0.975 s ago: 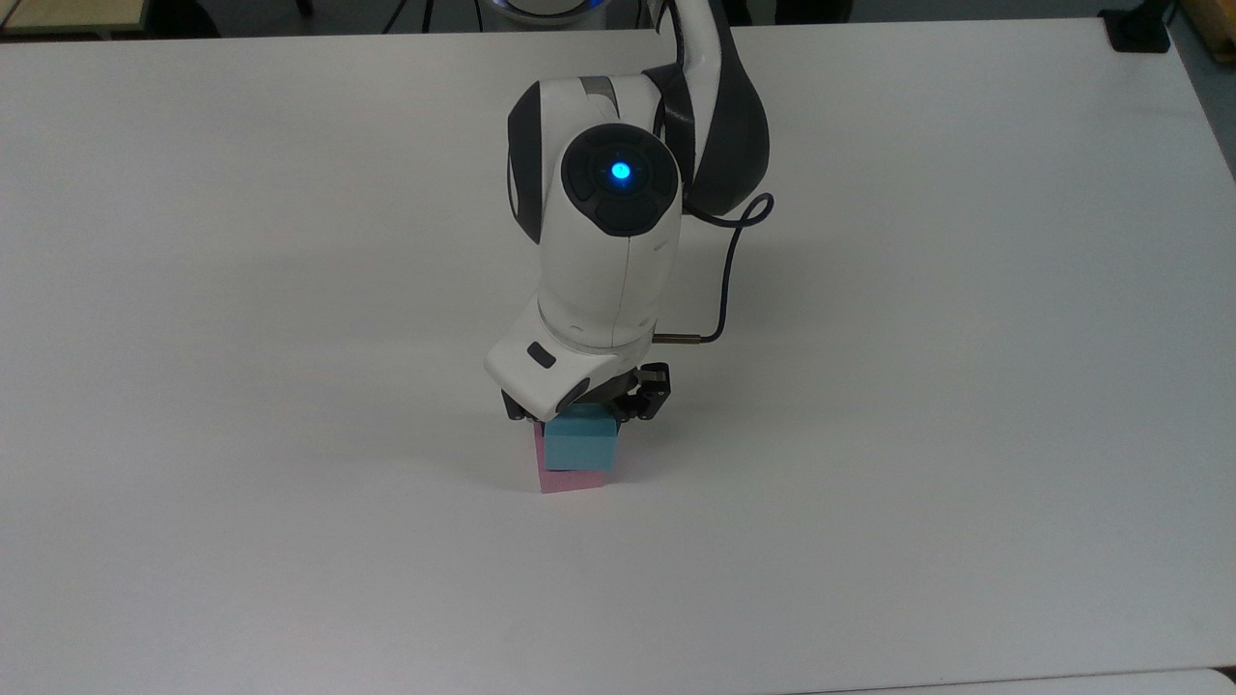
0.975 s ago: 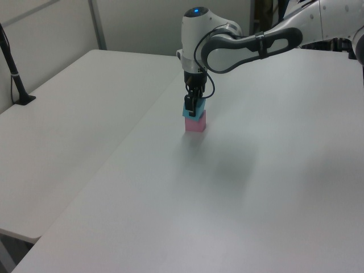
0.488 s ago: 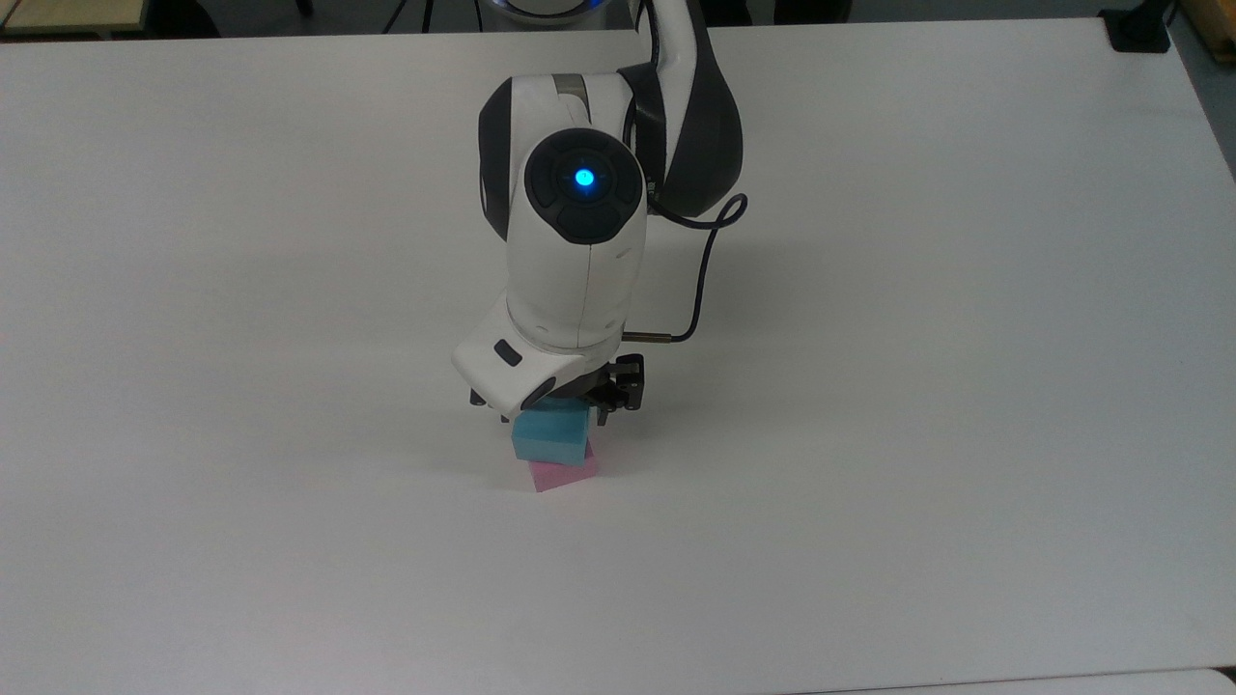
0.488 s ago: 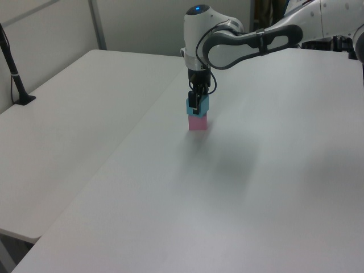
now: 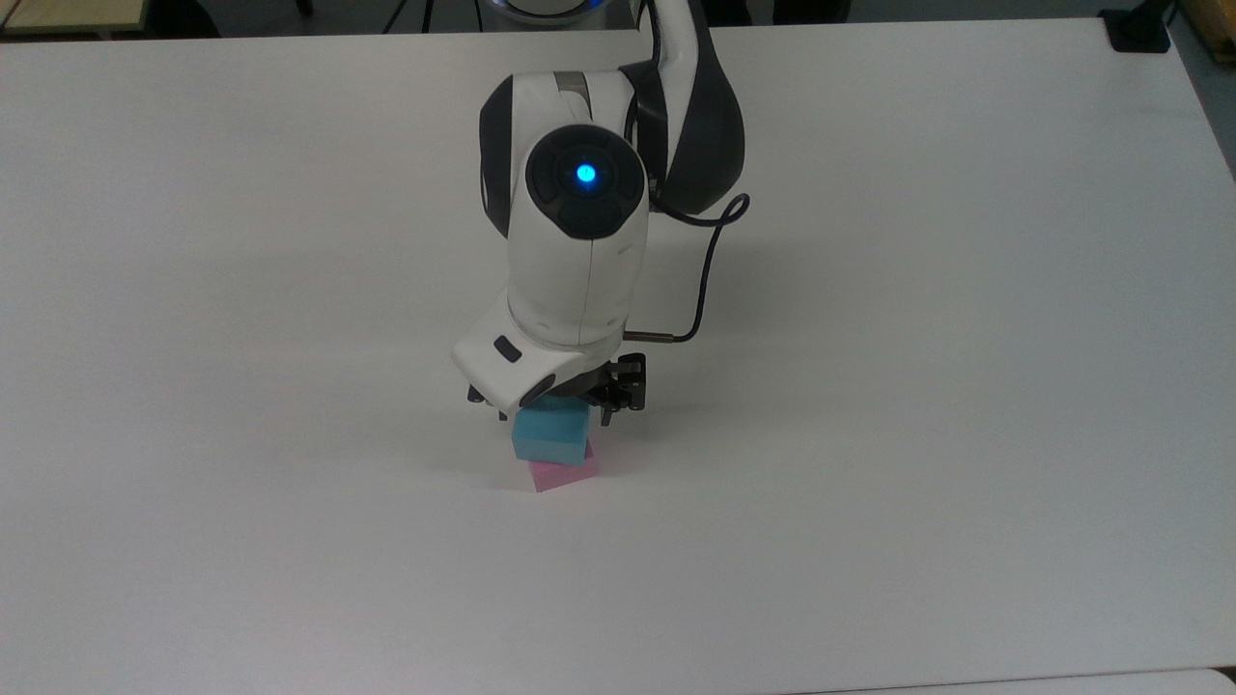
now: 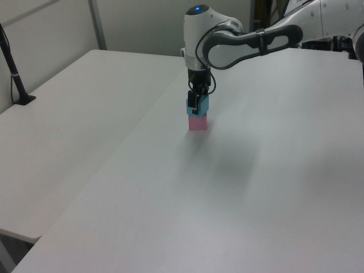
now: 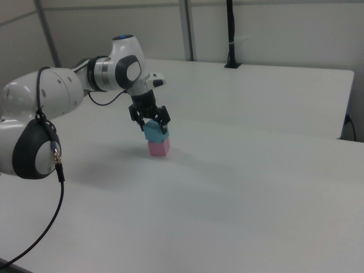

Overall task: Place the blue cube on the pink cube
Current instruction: 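Open the gripper to release the light-blue cube on the pink cube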

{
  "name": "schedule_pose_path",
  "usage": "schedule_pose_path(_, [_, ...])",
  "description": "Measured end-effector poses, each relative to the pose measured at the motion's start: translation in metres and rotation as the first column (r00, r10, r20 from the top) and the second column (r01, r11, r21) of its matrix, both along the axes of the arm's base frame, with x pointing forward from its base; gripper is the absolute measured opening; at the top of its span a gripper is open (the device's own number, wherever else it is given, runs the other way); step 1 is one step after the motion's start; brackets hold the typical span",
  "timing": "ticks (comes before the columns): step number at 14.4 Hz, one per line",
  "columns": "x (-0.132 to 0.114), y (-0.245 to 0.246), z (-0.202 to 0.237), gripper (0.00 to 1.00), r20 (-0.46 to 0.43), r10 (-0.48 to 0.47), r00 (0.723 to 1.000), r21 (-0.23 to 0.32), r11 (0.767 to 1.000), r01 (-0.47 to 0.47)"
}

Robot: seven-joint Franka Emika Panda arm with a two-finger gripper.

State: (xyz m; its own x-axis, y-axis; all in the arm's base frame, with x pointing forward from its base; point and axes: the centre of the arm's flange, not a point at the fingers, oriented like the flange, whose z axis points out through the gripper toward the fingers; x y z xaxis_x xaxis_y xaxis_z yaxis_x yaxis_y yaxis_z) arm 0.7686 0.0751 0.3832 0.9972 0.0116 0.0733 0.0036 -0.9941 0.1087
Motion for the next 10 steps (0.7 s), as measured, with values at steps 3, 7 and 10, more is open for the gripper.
schedule_pose_path(3, [-0.007, 0.001, 0.051, 1.0, 0.059, -0.009, 0.998, 0.006, 1.0, 0.008])
schedule_pose_path(7, [-0.047, -0.002, 0.131, 1.0, 0.101, -0.017, 0.995, 0.005, 1.0, 0.016])
schedule_pose_path(10, [-0.103, -0.014, 0.184, 1.0, 0.101, -0.035, 0.994, -0.005, 0.999, 0.036])
